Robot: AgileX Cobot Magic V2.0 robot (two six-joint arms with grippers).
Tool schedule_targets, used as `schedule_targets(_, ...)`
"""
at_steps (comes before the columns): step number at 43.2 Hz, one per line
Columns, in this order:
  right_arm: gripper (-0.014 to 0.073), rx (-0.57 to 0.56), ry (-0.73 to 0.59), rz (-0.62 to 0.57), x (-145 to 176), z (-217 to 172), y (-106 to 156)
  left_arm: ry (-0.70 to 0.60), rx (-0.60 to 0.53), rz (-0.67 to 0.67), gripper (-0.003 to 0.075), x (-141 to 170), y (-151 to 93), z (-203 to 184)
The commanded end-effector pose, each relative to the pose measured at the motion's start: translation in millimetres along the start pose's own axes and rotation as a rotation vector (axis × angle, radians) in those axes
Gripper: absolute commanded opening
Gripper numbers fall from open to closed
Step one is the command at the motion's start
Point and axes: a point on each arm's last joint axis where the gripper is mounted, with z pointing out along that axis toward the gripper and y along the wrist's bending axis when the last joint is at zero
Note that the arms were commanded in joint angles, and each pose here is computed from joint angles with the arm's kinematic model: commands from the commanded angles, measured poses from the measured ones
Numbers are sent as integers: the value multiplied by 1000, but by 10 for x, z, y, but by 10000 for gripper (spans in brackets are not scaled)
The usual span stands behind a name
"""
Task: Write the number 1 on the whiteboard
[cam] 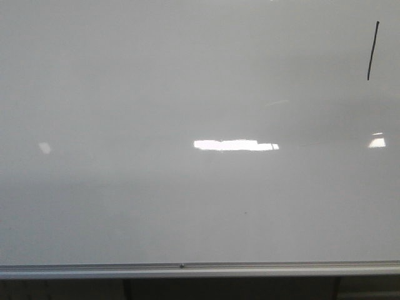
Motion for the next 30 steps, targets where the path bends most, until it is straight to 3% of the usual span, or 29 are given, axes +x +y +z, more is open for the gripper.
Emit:
schedule_targets(1, -62, 5, -98, -5, -132, -48, -5, -72, -6, -8, -20, -4, -1, -5)
schedule_targets(10, -62, 25, -155, 5, -51, -114, -30, -72, -6, -8, -20, -4, -1, -5)
schedule_targets(21, -62, 210, -561, 61, 559, -120, -155, -72, -6, -8, -20, -4, -1, -5)
schedule_targets(30, -62, 264, -728, 78, 1061, 63, -177, -72, -6, -8, -20, -4, -1, -5)
